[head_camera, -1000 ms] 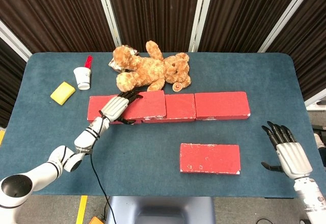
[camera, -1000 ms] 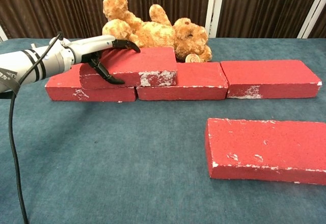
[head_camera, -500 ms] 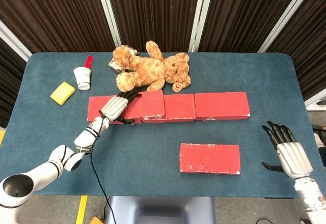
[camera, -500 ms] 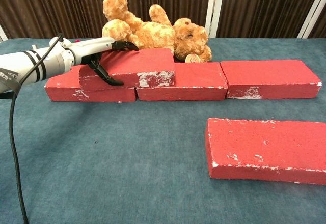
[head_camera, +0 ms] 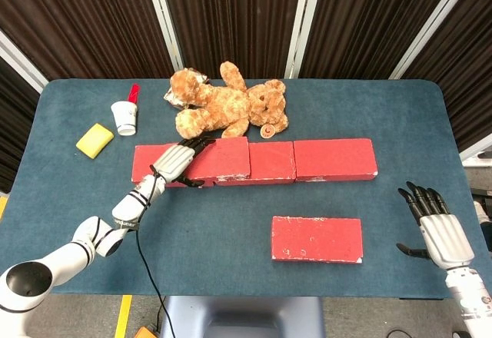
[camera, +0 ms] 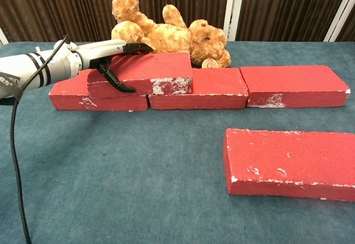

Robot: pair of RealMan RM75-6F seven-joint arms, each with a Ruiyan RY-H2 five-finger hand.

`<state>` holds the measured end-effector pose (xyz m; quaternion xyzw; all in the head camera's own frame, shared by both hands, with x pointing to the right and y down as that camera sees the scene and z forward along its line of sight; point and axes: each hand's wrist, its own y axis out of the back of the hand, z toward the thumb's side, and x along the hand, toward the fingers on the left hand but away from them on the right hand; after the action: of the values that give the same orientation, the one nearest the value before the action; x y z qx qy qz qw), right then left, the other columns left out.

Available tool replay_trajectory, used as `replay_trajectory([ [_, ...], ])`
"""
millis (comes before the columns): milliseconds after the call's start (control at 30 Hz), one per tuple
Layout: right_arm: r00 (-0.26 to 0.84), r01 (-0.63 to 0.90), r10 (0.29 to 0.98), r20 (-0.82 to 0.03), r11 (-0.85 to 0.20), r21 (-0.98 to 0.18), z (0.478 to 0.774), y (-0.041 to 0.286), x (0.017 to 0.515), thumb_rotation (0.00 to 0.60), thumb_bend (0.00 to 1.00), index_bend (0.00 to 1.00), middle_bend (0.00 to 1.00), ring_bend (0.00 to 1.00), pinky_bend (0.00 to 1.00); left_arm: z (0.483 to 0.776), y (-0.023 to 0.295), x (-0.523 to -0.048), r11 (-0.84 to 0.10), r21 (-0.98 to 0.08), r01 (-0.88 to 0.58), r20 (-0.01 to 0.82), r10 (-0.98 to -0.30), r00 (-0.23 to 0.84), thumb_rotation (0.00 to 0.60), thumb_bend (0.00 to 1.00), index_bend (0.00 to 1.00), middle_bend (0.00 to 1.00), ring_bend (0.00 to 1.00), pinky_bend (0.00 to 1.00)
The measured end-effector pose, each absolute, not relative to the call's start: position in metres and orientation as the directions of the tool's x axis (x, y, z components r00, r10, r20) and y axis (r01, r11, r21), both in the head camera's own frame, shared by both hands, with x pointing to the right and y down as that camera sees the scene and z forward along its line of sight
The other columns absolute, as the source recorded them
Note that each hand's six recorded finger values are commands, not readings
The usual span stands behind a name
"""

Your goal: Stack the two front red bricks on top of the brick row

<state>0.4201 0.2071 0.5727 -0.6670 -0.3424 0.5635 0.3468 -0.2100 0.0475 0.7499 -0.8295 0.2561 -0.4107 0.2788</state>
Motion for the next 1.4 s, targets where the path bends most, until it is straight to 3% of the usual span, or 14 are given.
replay_trajectory([
  [433,0.105,0.073,0.853,-0.511,-0.519,-0.852,0.572,0.205,0.424,0.6,0.12,0.0,0.0,0.0,0.0,0.75,0.045,-0.205,-0.725,-0.657,-0.21,0.53,-0.641,0.555,0.6,0.26,0.0,0.11,0.0,0.1],
  [900,0.097,0.066,0.852,-0.515,-0.521,-0.851,0.572,0.205,0.425,0.6,0.12,0.0,0.0,0.0,0.0,0.754,0.047,-0.201,-0.736,-0.654,-0.174,0.537,-0.614,0.578,0.6,0.25,0.0,0.01,0.0,0.02],
  [1400,0.098,0.058,0.853,-0.512,-0.518,-0.853,0.572,0.207,0.424,0.6,0.12,0.0,0.0,0.0,0.0,0.753,0.044,-0.201,-0.741,-0.646,-0.183,0.545,-0.616,0.569,0.6,0.23,0.0,0.0,0.0,0.0],
])
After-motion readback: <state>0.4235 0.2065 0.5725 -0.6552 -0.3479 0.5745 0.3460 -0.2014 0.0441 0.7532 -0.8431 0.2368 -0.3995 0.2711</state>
